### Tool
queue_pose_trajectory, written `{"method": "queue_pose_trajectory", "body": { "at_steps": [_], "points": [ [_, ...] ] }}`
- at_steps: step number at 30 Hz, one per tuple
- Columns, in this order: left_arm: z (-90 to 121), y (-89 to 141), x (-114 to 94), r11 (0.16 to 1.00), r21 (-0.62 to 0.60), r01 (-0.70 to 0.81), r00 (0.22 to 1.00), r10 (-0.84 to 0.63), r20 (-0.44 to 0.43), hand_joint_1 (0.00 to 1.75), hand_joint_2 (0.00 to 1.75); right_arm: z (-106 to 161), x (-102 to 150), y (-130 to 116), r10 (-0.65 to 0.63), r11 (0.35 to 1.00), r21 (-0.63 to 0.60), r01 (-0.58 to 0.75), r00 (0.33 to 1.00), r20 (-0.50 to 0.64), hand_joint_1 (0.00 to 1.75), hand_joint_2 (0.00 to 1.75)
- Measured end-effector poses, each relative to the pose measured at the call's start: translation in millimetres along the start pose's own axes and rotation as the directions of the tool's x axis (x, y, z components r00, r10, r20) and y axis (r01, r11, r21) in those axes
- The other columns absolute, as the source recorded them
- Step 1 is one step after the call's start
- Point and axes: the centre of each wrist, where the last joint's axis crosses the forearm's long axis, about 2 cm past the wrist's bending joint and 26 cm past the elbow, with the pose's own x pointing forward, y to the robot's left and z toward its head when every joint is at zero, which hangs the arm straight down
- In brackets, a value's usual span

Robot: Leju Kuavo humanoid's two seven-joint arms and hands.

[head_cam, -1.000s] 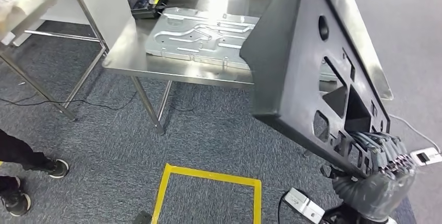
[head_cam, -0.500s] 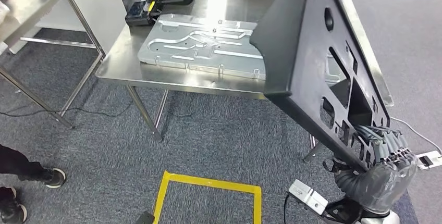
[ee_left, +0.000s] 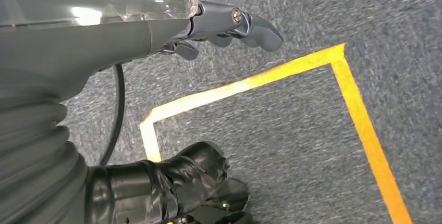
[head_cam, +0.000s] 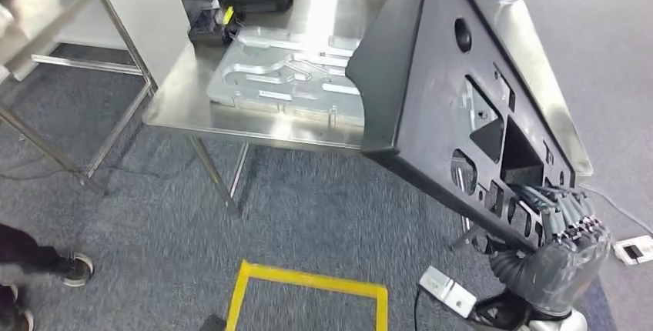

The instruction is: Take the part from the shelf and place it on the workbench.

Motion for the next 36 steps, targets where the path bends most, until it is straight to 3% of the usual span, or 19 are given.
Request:
{"method": "queue_pose_trajectory", "body": {
  "at_steps": [36],
  "points": [
    [-2, 2, 2, 1.000, -0.007, 0.016, 1.000, -0.016, 0.009, 0.00, 1.75, -16, -2, 11, 0.016, 1.000, 0.017, -0.017, 1.000, 0.017, 1.75, 1.75]
  ]
}}
